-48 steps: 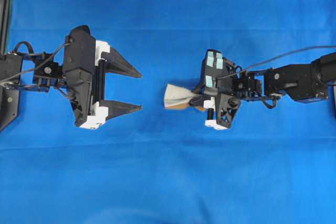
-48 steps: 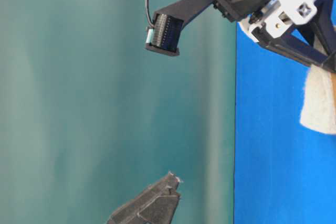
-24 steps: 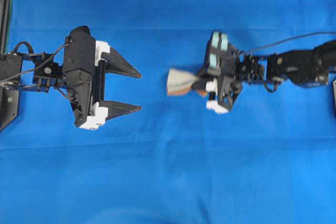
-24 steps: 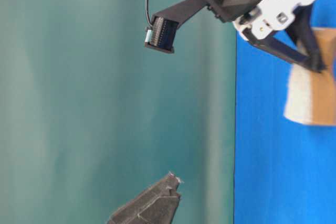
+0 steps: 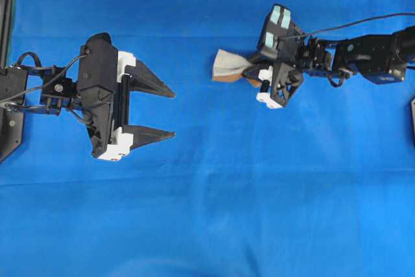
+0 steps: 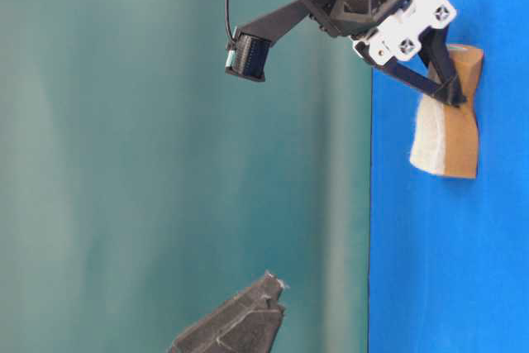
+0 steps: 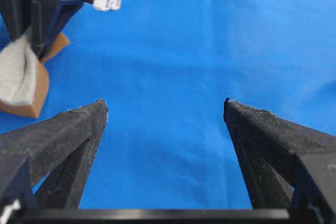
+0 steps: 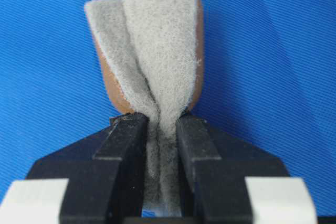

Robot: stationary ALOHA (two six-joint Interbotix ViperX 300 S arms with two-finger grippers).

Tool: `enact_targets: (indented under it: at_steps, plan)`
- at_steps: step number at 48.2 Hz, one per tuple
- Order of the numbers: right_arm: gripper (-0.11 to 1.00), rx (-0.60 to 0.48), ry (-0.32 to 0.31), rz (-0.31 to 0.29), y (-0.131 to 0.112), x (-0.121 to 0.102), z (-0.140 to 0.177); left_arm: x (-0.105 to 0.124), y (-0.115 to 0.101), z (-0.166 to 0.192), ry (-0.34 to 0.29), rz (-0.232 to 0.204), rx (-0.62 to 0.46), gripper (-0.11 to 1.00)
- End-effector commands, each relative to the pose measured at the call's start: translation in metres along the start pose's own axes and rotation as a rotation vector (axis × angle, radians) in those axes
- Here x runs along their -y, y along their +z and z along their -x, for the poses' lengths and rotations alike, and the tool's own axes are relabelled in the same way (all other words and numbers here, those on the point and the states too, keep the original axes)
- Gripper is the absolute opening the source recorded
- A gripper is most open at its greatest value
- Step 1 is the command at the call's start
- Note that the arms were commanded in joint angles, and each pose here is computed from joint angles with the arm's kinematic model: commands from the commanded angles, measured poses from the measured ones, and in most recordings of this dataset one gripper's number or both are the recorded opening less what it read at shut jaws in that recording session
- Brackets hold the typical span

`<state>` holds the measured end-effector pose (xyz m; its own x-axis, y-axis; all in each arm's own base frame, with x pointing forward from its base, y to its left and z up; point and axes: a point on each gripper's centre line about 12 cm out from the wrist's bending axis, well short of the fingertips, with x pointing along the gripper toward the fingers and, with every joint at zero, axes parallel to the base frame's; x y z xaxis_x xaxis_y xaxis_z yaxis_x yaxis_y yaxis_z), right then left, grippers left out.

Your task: Hand over the sponge with the left arm and wipe it with the right arm.

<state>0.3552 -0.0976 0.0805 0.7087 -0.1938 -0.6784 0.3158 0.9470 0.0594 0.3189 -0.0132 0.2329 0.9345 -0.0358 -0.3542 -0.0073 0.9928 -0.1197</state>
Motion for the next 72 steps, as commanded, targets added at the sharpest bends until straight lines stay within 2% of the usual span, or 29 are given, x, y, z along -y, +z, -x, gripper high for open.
enact_targets:
  at_steps: [1,15,25,31,35,40,44,59,67,72]
  plan:
    - [0.21,0.021,0.039,0.017,0.007,-0.02,0.004,0.002,0.01,0.003,-0.008,-0.004,0.038,0.88]
    - [0.21,0.02,0.203,0.033,0.002,-0.105,0.013,0.002,0.01,0.003,-0.008,-0.004,0.038,0.88]
    - [0.21,0.014,0.306,0.046,-0.005,-0.153,0.025,0.002,0.01,0.003,-0.008,-0.004,0.039,0.88]
    - [0.21,0.002,0.332,0.045,-0.011,-0.166,0.029,0.002,0.01,0.003,-0.008,-0.004,0.038,0.88]
    - [0.21,-0.003,0.332,0.041,-0.011,-0.166,0.029,0.003,0.009,0.003,-0.009,-0.006,0.036,0.88]
    - [0.21,-0.007,0.31,0.036,-0.01,-0.156,0.027,0.002,0.009,0.003,-0.008,-0.004,0.038,0.88]
    - [0.21,-0.013,0.275,0.027,-0.008,-0.14,0.022,0.002,0.009,0.003,-0.008,-0.004,0.036,0.88]
    - [0.21,-0.026,0.093,-0.004,0.005,-0.048,0.01,0.004,0.008,0.003,-0.013,-0.003,0.032,0.88]
    - [0.21,-0.005,0.016,-0.02,0.012,-0.008,0.009,0.006,0.008,0.003,-0.019,-0.005,0.033,0.88]
    - [0.21,-0.003,-0.016,-0.03,0.013,0.008,0.009,0.006,0.008,0.003,-0.019,-0.005,0.033,0.88]
